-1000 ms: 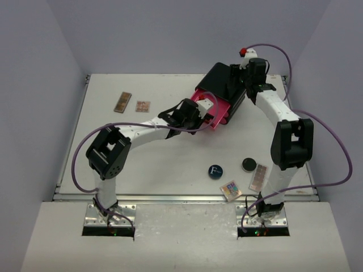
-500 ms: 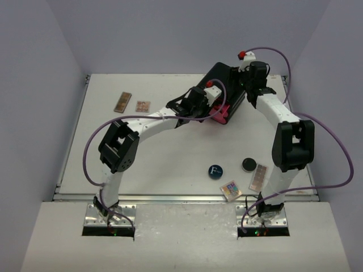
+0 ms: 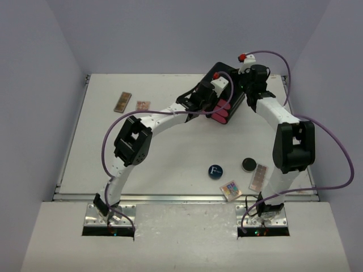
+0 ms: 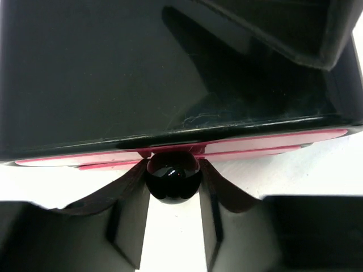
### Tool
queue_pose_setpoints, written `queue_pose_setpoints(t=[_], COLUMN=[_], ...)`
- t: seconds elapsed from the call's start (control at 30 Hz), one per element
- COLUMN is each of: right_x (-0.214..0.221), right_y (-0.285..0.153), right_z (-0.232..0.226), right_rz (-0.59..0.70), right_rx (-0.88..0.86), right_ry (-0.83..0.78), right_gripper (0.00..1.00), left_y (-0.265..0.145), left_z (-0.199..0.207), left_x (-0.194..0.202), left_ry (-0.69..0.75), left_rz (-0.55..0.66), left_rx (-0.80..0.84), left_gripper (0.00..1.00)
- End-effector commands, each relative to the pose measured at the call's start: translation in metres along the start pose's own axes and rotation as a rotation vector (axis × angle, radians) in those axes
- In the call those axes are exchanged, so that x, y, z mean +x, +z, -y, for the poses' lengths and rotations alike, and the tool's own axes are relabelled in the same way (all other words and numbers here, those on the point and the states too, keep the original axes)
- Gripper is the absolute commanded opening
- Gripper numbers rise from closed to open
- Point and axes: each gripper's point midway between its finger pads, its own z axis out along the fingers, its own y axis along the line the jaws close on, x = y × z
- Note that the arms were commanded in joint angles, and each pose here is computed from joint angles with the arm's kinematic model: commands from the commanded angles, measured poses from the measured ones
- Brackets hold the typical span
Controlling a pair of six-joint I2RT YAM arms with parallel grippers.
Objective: Organize the makeup
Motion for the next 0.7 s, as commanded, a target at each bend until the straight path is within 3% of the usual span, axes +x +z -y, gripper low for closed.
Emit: queue_pose_setpoints(t=[0.0, 0.13, 0.43, 0.67], right_x=[0.054, 0.053, 0.056, 0.055], right_y=[-0.008, -0.008, -0.009, -0.010], right_z=[-0.005, -0.005, -0.005, -0.007], right_rz=[-0.162, -0.159, -0.162, -0.158], right_rx=[-0.015, -0.017, -0.018, -0.022], right_ry=[0.066, 0.067, 0.062, 0.069], right_gripper=[0.65, 0.65, 0.65, 0.64], left_y=[0.003, 0.003, -0.024, -0.015], left_z=[-0.006, -0.009, -0.005, -0.007], left_x=[-0.032, -0.024, -0.004, 0.016], left_ry=[-0.055, -0.067, -0.096, -0.083], left_rz=[0.097, 0.073, 0.016, -0.011], left_rx=[-0.038, -0.060, -0.034, -0.058], left_gripper=[0.42, 0.58, 0.59, 0.57])
